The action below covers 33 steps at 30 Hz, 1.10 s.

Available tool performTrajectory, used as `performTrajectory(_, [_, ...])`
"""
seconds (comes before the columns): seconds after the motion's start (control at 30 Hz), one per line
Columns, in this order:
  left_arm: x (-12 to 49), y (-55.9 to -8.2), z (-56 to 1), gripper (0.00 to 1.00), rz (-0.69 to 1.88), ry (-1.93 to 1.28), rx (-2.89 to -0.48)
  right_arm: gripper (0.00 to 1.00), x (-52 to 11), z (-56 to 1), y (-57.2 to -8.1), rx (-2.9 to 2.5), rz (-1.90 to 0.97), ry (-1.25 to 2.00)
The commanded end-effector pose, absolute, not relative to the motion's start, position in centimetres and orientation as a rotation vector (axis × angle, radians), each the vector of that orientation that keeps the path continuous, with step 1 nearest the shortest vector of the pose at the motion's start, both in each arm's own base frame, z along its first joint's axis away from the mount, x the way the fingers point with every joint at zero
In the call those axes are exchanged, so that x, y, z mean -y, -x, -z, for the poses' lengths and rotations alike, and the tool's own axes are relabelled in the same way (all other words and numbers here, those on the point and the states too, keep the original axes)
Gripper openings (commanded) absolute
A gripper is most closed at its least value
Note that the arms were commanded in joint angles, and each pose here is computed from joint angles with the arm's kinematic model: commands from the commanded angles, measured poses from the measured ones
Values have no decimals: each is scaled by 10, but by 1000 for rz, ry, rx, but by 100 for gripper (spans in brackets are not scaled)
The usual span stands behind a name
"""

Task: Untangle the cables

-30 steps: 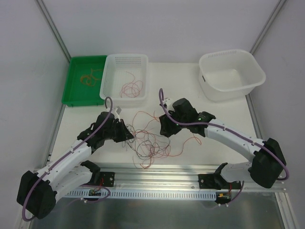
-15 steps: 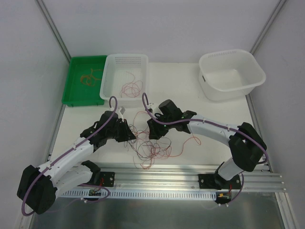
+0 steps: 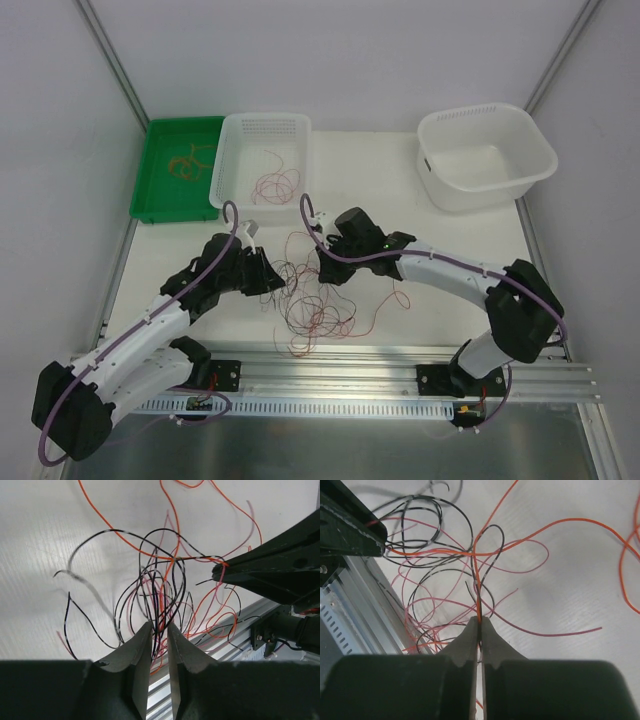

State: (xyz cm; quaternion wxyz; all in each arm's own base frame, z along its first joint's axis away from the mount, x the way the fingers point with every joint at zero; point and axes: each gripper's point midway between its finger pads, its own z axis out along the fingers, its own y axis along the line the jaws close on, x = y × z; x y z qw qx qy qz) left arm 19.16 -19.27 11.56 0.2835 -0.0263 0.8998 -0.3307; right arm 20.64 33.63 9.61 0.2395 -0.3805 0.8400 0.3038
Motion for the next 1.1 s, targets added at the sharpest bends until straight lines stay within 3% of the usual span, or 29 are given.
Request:
performTrajectory(0.0, [191, -197, -123, 19, 871, 81, -2350, 1, -316, -134, -216, -2201, -733, 996])
performTrajectory(0.17, [191, -197, -124, 17, 872, 81, -2354, 1, -274, -157, -216, -2192, -691, 879])
performTrajectory(0.33, [193, -197, -120, 1, 878, 96, -2380, 1, -258, -184, -208, -2143, -677, 839])
performTrajectory(0.6, [195, -199, -121, 0, 878, 101, -2386, 1, -232, -220, -205, -2079, -603, 787])
performTrajectory(0.63, [196, -199, -122, 3, 884, 98, -2382, 1, -232, -222, -201, -2076, -613, 796])
performTrajectory(0.67, [198, -200, -126, 20, 896, 92, -2375, 1, -231, -222, -200, -2075, -619, 800])
performTrajectory(0.8, [210, -207, -148, 59, 973, 89, -2329, 1, -233, -220, -198, -2080, -633, 805])
performTrajectory(0.83, [213, -208, -151, 65, 989, 91, -2323, 1, -233, -217, -197, -2086, -636, 803])
performTrajectory(0.97, [227, -223, -160, 77, 1007, 68, -2313, 1, -237, -216, -194, -2079, -673, 800])
performTrajectory(1.07, [242, -228, -162, 77, 1040, 61, -2338, 1, -239, -215, -194, -2084, -683, 796])
